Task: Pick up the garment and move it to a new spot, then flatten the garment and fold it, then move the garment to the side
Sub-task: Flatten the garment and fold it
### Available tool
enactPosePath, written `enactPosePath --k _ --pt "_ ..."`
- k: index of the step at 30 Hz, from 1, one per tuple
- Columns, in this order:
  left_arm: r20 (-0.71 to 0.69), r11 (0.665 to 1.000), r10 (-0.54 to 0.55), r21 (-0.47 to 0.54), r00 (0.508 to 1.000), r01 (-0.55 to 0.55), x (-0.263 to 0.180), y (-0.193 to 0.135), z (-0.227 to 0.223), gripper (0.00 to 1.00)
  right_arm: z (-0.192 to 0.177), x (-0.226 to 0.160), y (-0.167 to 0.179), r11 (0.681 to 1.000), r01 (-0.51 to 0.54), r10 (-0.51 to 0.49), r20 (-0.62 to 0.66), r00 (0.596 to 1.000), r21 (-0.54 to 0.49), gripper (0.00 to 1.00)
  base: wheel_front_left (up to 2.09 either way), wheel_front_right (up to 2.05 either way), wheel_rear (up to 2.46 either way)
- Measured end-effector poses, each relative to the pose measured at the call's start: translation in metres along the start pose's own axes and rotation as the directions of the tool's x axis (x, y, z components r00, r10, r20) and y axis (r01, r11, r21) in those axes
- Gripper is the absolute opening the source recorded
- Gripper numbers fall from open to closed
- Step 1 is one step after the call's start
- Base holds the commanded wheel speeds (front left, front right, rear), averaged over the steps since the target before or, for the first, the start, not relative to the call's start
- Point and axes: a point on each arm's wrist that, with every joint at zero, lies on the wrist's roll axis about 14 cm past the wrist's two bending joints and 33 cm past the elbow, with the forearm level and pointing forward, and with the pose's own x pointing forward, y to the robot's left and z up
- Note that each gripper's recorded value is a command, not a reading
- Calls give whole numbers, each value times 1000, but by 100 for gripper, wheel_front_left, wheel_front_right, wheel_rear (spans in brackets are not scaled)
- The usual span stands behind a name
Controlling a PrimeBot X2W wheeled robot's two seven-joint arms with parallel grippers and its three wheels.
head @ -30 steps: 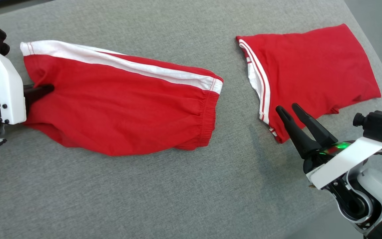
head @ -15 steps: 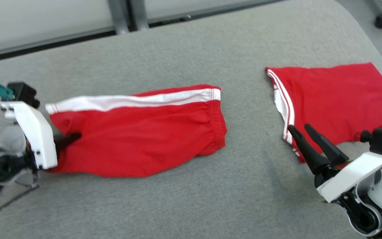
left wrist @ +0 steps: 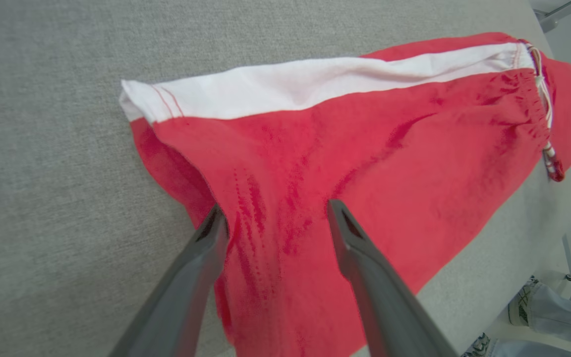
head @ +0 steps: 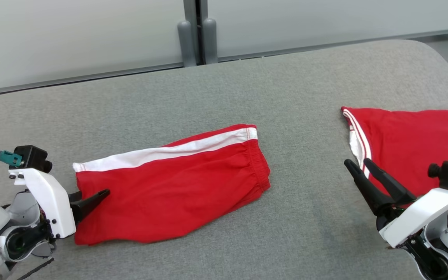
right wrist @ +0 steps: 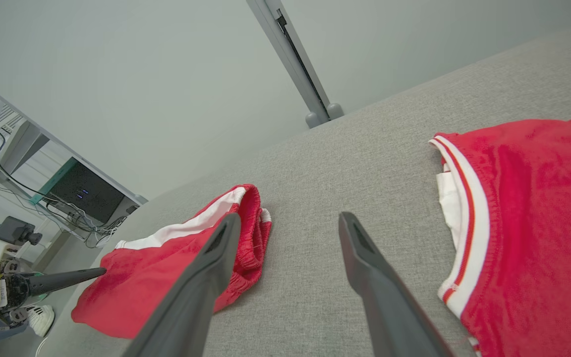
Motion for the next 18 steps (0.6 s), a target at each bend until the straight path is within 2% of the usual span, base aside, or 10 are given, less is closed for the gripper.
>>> enactPosePath --k 5,8,13,15,18 --pt "121 992 90 81 989 -100 -27 19 19 100 0 1 9 999 -27 27 9 1000 -31 100 0 0 0" --pt "285 967 163 142 944 -210 -57 33 48 100 20 4 7 994 -20 30 85 996 -106 100 0 0 0" --pt "602 942 177 124 779 -310 -107 23 90 100 41 12 7 985 6 27 188 982 -173 100 0 0 0" --pt "679 935 192 92 709 -342 -121 21 88 100 44 14 8 979 19 26 216 976 -203 100 0 0 0" --pt "729 924 229 46 645 -380 -134 18 78 100 52 17 10 970 46 22 274 962 -237 100 0 0 0"
